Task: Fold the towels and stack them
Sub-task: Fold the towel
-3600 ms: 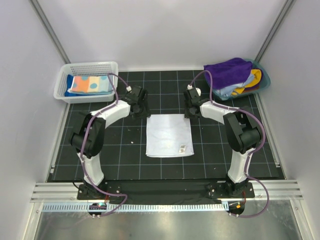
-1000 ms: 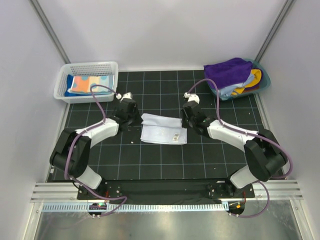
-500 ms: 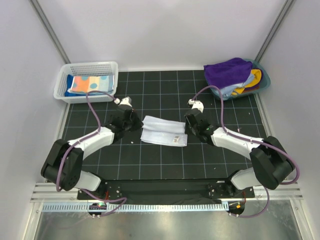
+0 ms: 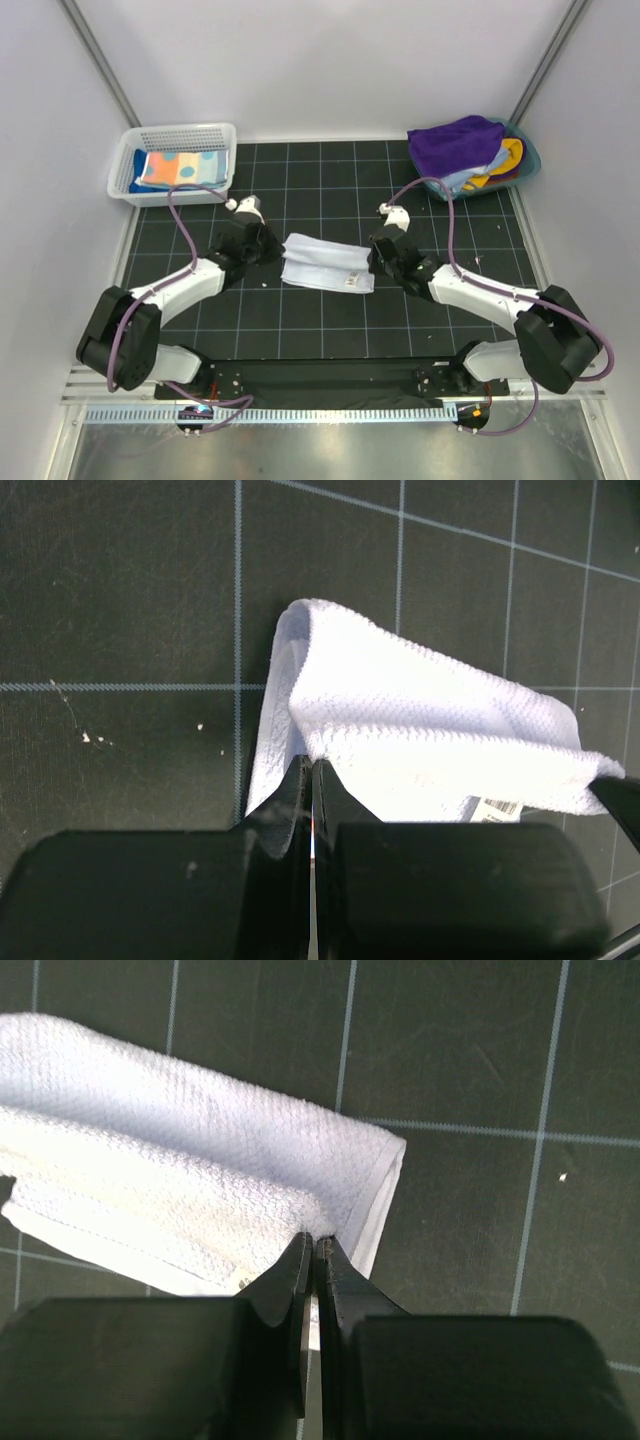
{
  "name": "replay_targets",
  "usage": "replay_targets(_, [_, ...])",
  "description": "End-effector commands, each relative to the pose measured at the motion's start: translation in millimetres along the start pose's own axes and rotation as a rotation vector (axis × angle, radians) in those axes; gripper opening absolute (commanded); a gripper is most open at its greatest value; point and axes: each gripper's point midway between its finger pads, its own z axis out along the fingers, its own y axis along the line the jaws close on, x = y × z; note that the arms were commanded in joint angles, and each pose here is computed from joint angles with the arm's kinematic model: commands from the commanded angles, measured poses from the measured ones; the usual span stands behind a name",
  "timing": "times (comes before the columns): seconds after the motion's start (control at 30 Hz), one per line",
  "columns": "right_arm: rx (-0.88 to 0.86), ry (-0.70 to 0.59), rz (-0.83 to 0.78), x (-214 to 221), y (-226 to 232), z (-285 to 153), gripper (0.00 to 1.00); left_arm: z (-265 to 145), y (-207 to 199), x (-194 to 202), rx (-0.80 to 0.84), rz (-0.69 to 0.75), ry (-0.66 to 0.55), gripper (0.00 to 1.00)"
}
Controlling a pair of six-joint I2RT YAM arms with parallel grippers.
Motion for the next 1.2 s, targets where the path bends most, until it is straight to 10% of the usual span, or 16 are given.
replay_targets(0.0, [0.014,-0.016,0.035,8,-4,-1,0.08,4,0,4,0.009,-0.003,-0.003,0.00])
replay_targets(0.27, [0.009,0.033,0.064,41,-11,3,0.09,13,11,32,-0.002,-0.010,0.057,0.03])
replay_targets(0.6, [-0.031,0.002,0.085,19,-3,-19,0.36,-8,3,11,-0.032,-0.033,0.017,0.47])
replay_targets(1.17, [-0.058,0.082,0.085,39,30,-21,0.35,4,-15,39,-0.075,0.044,0.189,0.33])
